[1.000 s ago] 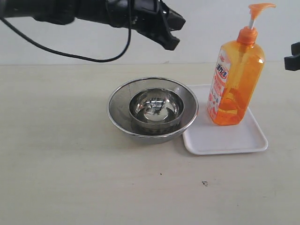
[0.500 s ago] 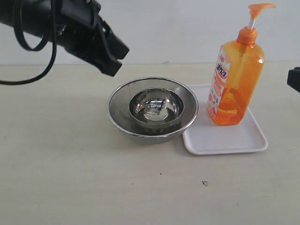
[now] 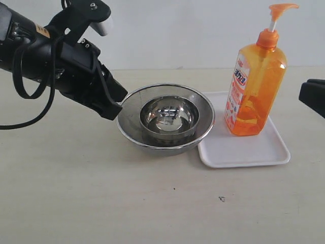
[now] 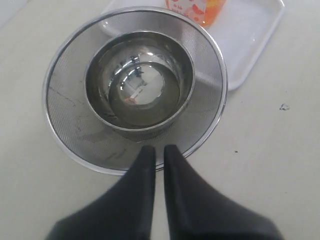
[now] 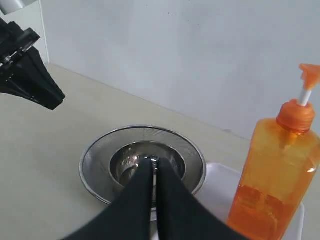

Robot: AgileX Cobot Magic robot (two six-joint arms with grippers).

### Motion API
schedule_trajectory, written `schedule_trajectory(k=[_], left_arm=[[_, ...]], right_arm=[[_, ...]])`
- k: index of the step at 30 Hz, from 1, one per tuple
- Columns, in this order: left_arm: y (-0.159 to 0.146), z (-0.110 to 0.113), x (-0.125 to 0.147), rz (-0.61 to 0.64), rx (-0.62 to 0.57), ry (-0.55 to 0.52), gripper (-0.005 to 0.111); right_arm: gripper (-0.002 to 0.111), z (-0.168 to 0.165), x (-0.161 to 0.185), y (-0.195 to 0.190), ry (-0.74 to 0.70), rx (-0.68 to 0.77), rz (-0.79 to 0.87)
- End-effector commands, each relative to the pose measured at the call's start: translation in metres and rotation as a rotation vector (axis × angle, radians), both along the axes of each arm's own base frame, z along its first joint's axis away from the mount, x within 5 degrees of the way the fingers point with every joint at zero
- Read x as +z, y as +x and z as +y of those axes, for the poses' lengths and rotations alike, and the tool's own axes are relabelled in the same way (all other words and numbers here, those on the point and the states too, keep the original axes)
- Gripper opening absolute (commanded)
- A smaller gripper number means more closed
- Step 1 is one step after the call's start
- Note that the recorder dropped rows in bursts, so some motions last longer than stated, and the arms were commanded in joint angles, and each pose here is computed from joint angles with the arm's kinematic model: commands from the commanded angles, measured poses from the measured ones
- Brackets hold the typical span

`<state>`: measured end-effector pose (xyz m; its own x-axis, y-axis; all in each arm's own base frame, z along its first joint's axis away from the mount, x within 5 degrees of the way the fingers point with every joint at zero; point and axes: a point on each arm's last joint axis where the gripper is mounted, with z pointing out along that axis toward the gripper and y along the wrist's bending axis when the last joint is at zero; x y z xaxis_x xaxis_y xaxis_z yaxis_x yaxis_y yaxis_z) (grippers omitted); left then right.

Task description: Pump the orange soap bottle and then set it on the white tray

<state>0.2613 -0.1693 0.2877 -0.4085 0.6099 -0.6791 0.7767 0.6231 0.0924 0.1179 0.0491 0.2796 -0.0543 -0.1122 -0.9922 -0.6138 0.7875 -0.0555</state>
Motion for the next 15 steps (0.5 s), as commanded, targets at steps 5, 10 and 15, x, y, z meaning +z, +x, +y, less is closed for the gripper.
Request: schedule_trajectory(k=[5, 10, 15], left_arm=[[-0.0005, 0.0009, 0.0020, -0.011, 0.013, -0.012, 0.005], [-0.0005, 0.0009, 0.0020, -0.011, 0.013, -0.012, 0.005], [-0.0005, 0.0009, 0.0020, -0.011, 0.013, -0.012, 0.005]], right_arm=[[0.000, -0.0001, -0.0008, -0.0008, 0.009, -0.003, 0.003], [0.000, -0.0001, -0.0008, -0.0008, 0.009, -0.003, 0.003], [0.000, -0.0022, 0.0019, 0.0010, 0.092, -0.040, -0.003]])
